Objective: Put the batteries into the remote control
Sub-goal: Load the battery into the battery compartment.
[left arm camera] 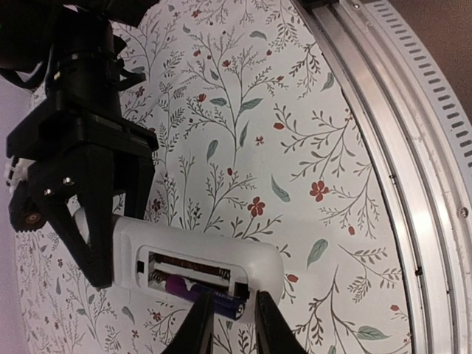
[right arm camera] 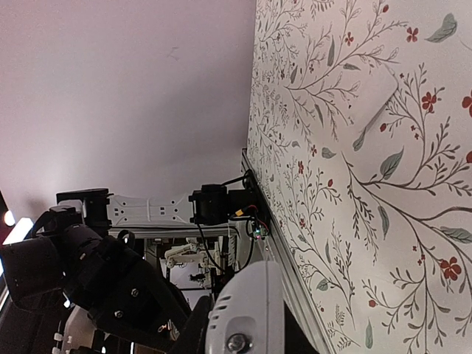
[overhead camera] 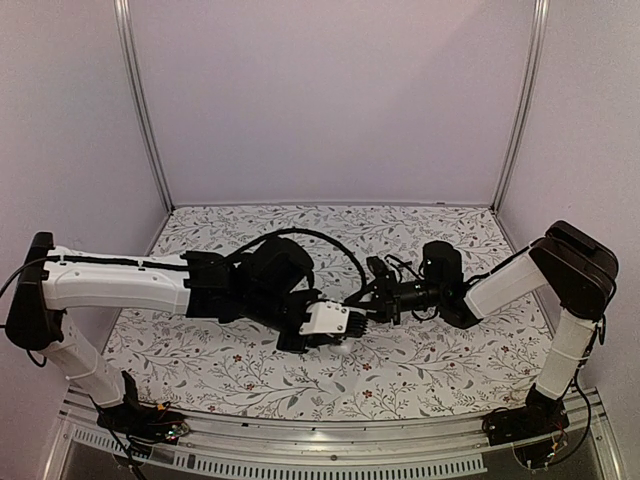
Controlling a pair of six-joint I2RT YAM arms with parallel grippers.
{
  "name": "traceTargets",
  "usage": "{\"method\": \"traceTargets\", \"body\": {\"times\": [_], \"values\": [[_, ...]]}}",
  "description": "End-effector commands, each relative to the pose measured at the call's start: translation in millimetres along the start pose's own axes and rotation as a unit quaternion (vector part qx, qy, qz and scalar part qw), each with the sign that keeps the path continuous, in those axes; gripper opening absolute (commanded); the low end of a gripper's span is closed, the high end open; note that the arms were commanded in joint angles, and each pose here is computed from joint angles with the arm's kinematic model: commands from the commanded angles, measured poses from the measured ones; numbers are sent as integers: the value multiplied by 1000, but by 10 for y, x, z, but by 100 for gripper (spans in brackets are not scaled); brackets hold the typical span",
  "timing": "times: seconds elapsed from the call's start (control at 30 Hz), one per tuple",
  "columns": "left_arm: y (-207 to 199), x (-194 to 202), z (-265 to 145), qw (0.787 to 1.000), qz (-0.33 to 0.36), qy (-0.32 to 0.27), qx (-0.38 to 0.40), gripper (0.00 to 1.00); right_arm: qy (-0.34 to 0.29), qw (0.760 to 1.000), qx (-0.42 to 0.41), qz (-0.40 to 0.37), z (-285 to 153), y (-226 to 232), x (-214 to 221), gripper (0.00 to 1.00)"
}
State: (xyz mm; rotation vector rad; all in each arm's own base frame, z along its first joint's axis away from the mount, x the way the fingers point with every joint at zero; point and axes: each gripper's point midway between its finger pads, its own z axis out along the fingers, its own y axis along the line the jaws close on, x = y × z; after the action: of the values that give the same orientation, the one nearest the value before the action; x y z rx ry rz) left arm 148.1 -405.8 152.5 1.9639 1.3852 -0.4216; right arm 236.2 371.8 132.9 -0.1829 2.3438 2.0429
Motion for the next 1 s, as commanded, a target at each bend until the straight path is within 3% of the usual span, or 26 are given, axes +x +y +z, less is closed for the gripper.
{"method": "traceTargets", "body": {"times": [0.0,0.97], "values": [[-22,-36,69,1000,15,1,3,20,6,1000,-15,-24,23,143,7,0],[53,108,160,1000,-1,20,-7,15,10,999,-25,-28,49,206,34,0]]}}
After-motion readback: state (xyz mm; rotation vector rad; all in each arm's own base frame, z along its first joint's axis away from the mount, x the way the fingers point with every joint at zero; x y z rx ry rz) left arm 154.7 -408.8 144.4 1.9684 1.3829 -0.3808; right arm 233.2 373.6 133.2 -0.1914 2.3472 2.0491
